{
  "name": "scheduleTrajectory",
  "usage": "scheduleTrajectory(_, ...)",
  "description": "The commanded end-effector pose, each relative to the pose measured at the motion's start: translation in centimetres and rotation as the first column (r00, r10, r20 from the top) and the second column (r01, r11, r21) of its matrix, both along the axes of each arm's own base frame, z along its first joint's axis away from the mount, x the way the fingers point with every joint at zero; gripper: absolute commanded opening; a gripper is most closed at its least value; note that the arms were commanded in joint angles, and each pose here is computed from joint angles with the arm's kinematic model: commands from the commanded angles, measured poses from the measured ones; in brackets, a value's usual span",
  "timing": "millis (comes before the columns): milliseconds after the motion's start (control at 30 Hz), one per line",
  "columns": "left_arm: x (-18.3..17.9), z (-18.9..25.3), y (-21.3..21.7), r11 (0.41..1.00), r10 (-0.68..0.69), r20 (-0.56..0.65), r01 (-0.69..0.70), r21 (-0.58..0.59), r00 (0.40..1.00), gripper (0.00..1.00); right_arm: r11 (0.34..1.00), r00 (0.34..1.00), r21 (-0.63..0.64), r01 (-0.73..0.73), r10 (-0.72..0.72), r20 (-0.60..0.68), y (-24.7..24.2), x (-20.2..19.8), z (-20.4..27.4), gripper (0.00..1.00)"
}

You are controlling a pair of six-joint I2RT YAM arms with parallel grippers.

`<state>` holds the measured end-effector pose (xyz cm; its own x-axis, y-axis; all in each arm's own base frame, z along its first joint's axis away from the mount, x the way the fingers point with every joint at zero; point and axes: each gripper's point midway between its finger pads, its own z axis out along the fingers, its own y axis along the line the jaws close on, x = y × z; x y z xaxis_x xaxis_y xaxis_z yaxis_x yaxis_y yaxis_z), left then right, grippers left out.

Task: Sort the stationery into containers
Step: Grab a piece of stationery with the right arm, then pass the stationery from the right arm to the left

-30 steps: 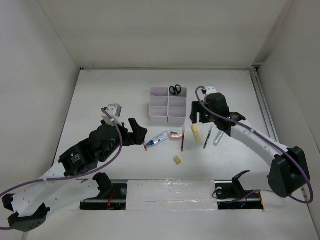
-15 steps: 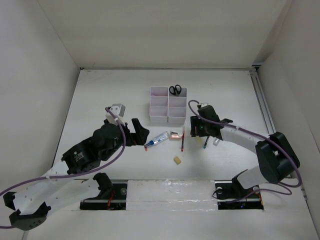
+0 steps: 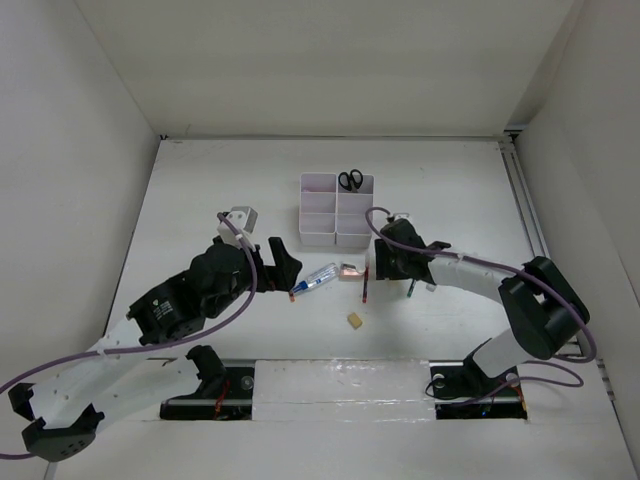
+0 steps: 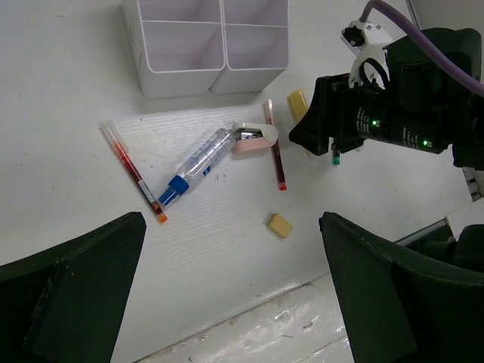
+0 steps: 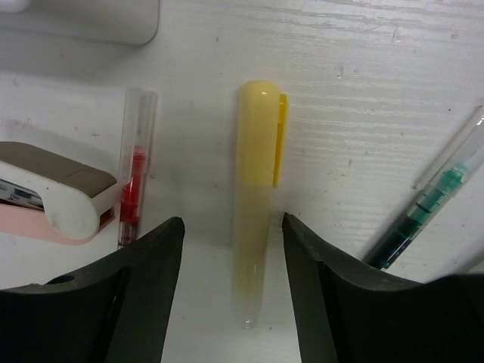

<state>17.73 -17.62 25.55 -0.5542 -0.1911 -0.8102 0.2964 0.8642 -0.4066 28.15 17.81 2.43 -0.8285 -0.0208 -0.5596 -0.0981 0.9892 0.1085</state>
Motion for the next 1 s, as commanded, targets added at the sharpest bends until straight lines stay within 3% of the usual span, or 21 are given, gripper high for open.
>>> scheduleTrajectory(0, 0.3, 1.2, -0.6, 0.999, -0.022, 0.036, 0.023, -0.024, 0.999, 1.0, 0.999, 0.999, -0.011, 0.047, -0.047, -0.006, -0.2, -0.2, 0.1, 0.61)
scheduleTrajectory(133, 0.2, 1.4, -0.8, 0.999, -0.03, 0.038, 0.031, -0.033, 0.999, 1.0, 0.998, 0.998, -0.039, 0.059, -0.06, -0.032, -0.6, -1.3, -0.5, 0.46)
scheduleTrajectory(300, 0.1, 1.9, -0.6, 0.998, -0.03, 0.051, 0.032, -0.049, 0.998, 1.0, 0.997, 0.997, -0.033, 0.071, -0.072, -0.033, -1.0, -1.8, -0.3, 0.0)
scheduleTrajectory(400, 0.2, 1.9, -0.5, 0.998, -0.016, 0.048, 0.019, -0.056, 0.999, 1.0, 0.996, 0.997, -0.041, 0.078, -0.078, 0.001, -1.2, -1.7, 0.6, 0.0)
scheduleTrajectory(533, 0.8, 0.9, -0.6, 0.998, 0.03, 0.002, -0.029, -0.047, 1.0, 1.0, 0.995, 0.985, 0.003, 0.099, -0.098, 0.142, -1.0, -1.1, 6.0, 0.0)
scheduleTrajectory(633, 1.1, 0.9, -3.3, 0.994, -0.032, -0.02, 0.03, -0.1, 0.999, 1.0, 0.998, 0.976, 0.051, 0.044, -0.054, 0.212, -0.2, -1.7, 9.3, 0.0)
scheduleTrajectory(700, 0.8, 0.6, -5.5, 0.984, -0.114, -0.033, 0.108, -0.139, 0.993, 1.0, 0.988, 0.95, 0.148, -0.048, -0.001, 0.313, 1.3, -1.7, 13.1, 0.0)
scheduleTrajectory(767, 1.0, 1.6, -7.8, 0.962, -0.185, 0.015, 0.185, -0.199, 0.983, 1.0, 0.941, 0.927, 0.259, -0.218, 0.116, 0.357, 3.7, -3.6, 15.3, 0.0)
scheduleTrajectory(800, 0.6, 1.3, -8.9, 0.948, -0.249, 0.022, 0.248, -0.202, 0.968, 1.0, 0.879, 0.893, 0.328, -0.345, 0.199, 0.404, 5.8, -4.6, 16.9, 0.0)
scheduleTrajectory(900, 0.7, 3.5, -10.9, 0.906, -0.299, 0.135, 0.325, -0.272, 0.945, 1.0, 0.766, 0.828, 0.416, -0.49, 0.26, 0.497, 7.4, -6.8, 19.4, 0.0)
scheduleTrajectory(967, 0.1, 4.3, -12.0, 0.869, -0.349, 0.207, 0.399, -0.293, 0.914, 1.0, 0.655, 0.764, 0.453, -0.604, 0.316, 0.562, 9.1, -8.3, 21.5, 0.0)
